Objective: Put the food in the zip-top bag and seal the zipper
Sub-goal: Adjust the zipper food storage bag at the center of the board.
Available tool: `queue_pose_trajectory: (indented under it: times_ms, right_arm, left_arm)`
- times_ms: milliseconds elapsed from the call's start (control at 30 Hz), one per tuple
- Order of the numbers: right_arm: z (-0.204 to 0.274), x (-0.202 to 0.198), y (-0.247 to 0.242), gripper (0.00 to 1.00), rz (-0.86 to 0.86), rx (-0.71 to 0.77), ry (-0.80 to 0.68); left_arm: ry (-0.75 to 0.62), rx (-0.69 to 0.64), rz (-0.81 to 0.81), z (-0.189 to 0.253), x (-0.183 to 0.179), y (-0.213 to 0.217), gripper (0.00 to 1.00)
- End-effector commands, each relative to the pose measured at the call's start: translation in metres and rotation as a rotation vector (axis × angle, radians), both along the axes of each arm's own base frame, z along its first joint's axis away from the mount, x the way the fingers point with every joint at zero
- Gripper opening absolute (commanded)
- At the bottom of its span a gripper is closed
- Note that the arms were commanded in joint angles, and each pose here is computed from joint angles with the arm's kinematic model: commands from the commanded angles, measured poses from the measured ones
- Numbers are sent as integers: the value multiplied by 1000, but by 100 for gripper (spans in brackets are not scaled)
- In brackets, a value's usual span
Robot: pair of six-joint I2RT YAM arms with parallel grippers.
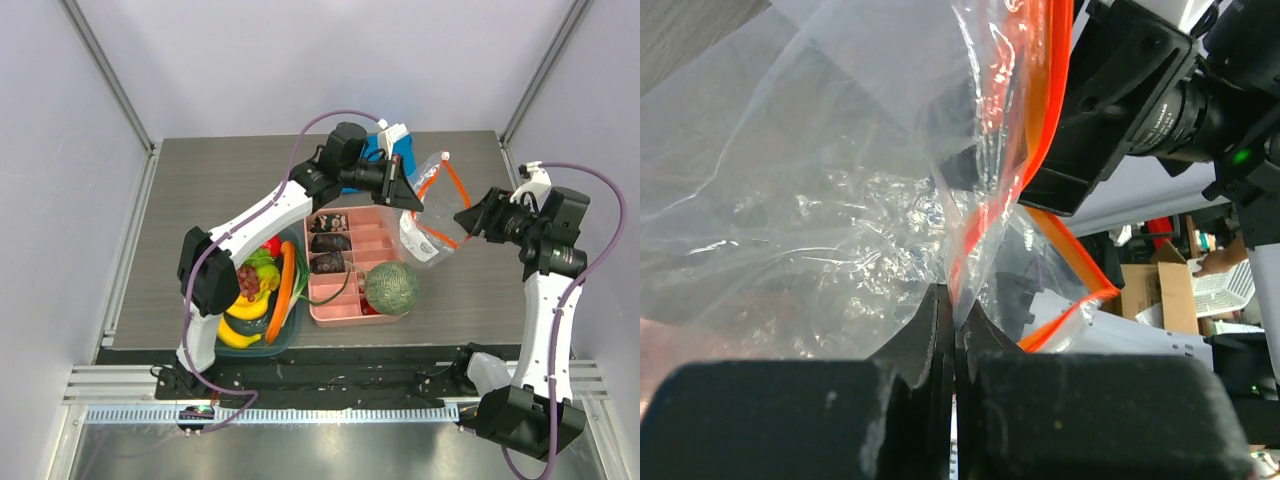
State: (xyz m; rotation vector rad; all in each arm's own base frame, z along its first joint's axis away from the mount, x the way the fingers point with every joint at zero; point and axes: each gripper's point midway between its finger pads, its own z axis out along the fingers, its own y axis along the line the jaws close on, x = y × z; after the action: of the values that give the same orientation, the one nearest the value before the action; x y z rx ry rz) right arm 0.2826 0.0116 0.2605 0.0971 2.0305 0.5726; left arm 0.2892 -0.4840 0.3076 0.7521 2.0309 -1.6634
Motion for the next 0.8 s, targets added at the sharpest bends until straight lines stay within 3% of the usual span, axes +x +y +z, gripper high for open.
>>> queue_pose_trajectory:
  times_ms: [0,200,333,433,533,600,767]
  right_arm:
    - [66,5,10,62,70,-39,-207]
    - [135,-5,21,63,118,-85,-396]
    - [159,-10,28,78,154,-107,-474]
    - [154,-2,26,87,152,-115,-447]
    - [131,0,32,89,194,-66,-344]
    - [118,-2,42,89,228,-53,-307]
    - [73,-10,64,73,294,-58,-190]
  left_arm:
    - [-120,-79,46,58,2,5,0]
    - [-194,23,147,52,14,21,0]
    - [-222,19,114,58,3,25,0]
    - [-270,33,74,59,-7,24,0]
    - [-326,92,65,52,-14,22,0]
    - [-326,91,38,52,-18,20,0]
    - [-328,13,-118,60,-43,20,0]
